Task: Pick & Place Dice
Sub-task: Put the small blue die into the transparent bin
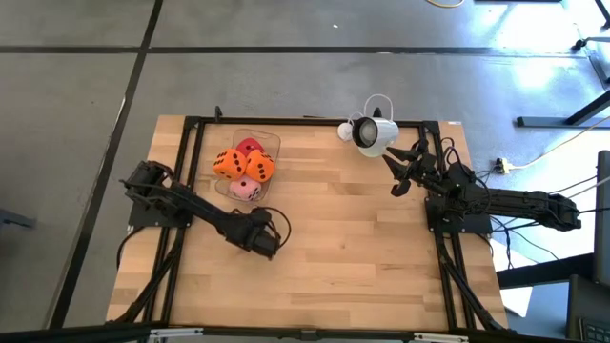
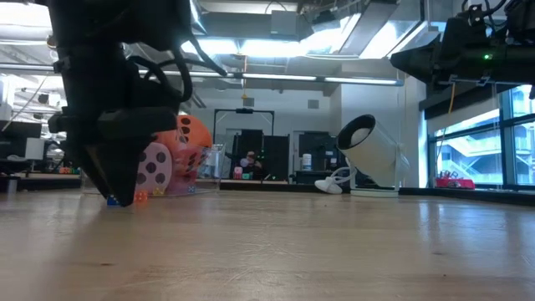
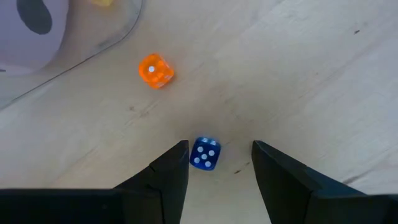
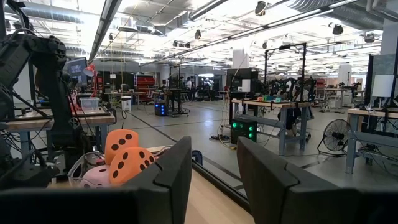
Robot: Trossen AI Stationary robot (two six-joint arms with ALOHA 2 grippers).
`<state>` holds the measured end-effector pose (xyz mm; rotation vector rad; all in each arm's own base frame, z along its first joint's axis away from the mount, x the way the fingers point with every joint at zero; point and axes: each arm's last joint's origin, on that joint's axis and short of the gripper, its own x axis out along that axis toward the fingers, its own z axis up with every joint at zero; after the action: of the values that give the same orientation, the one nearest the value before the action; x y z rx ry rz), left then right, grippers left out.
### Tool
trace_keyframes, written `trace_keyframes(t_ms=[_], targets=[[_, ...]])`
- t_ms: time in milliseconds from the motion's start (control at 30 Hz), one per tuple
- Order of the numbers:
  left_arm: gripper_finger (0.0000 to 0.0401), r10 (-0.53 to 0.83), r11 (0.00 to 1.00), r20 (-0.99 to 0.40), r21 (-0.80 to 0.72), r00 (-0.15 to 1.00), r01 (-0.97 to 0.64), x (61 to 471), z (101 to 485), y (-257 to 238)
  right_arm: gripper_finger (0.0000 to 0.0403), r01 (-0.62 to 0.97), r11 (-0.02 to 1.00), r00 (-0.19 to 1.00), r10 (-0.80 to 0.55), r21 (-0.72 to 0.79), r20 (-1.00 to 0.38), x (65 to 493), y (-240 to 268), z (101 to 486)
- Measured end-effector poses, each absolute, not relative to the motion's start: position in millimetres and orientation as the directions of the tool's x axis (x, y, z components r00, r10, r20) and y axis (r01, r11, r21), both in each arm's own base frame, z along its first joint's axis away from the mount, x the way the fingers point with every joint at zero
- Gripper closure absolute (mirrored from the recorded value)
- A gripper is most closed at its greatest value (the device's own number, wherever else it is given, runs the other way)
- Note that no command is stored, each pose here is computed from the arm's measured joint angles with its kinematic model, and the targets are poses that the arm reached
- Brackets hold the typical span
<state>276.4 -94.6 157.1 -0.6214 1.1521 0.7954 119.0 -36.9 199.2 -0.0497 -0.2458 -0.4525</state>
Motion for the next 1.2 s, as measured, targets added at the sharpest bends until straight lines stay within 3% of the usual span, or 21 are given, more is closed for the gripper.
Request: trace_keyframes(t_ms=[400,900,1200], targets=[[0.0235,0.213,0.579,-0.958,-0.035,0.193,-0.815,277.0,157.0,-93.1,0.0273,0.438,0.899,0.87,-0.426,0.007,0.246,119.0,-36.9,199.2],[0.0372,0.249,0.576,-0.943,-0.037,0.218,-0.816,278.5,157.5,-92.7,0.0273,0.438,0.899,0.87,-0.426,0.007,0.246,119.0,-36.9,199.2],[0.0372,0.277,0.633,-0.877,-0.141,0.393,-0.762,281.4,161.3,-120.4,0.0273,0.439,0.899,0.87,-0.427,0.007,0.245,119.0,-37.0,199.1]])
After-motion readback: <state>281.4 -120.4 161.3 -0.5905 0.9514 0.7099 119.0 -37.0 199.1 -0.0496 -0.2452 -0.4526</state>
